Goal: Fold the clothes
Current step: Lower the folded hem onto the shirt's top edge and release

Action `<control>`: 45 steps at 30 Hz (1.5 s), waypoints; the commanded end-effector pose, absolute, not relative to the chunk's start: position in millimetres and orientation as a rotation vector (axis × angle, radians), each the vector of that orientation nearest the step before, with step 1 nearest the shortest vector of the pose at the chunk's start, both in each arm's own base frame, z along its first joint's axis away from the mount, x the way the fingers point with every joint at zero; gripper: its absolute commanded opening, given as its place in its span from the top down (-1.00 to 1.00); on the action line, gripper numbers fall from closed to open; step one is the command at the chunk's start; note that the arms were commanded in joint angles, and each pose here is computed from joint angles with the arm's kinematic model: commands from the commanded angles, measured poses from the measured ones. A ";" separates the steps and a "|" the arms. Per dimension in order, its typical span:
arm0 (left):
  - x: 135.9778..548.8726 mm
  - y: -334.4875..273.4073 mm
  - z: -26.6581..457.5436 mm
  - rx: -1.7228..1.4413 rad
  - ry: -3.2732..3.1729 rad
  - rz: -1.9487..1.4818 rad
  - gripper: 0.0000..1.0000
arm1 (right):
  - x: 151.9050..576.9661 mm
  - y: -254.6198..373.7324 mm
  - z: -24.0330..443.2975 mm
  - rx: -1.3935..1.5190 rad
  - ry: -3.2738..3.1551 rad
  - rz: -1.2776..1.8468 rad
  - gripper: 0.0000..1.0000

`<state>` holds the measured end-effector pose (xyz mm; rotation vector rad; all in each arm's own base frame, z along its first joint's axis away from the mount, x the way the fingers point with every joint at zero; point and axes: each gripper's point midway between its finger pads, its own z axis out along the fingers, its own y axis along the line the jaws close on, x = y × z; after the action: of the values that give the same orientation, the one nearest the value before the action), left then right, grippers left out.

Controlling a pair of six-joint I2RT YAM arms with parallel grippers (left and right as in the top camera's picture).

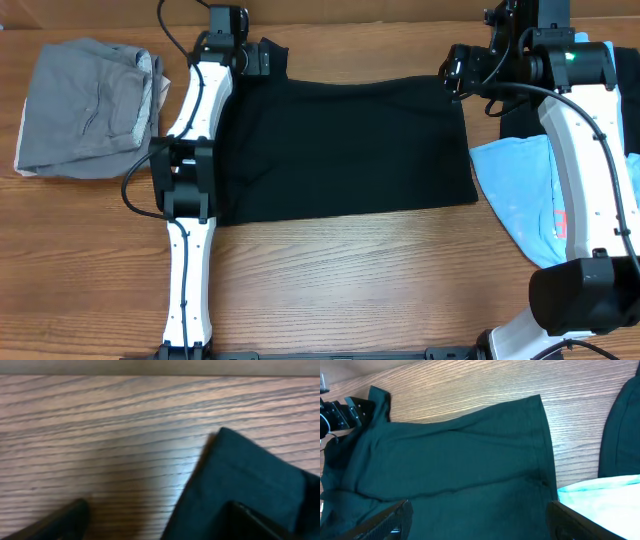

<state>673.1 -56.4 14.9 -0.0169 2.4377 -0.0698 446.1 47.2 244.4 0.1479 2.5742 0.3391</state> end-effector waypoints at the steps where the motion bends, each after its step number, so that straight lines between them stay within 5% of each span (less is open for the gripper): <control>1: 673.0 -78.5 0.2 0.046 2.446 -0.118 -0.65 | 448.7 46.7 244.9 0.139 2.570 0.324 -0.75; 3: 673.5 -81.5 1.0 0.052 2.441 -0.119 -0.46 | 448.6 46.7 244.8 0.139 2.570 0.324 -0.74; 7: 673.5 -83.2 1.1 0.054 2.440 -0.119 0.23 | 448.6 46.7 244.8 0.139 2.570 0.324 -0.70; 14: 668.0 -69.9 -2.3 0.009 2.472 -0.047 0.90 | 449.3 46.7 245.3 0.138 2.567 0.324 -0.66; 31: 651.7 -72.7 182.0 -0.012 2.330 -0.109 0.92 | 483.8 48.0 247.9 0.119 2.461 0.328 -0.46; 45: 604.0 -90.1 175.5 0.040 2.514 -0.254 0.92 | 586.1 40.2 103.3 0.151 2.455 0.250 -0.46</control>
<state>606.7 -84.8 157.7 0.0465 2.5392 -0.1921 577.0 43.0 125.8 0.1416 2.4456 0.2815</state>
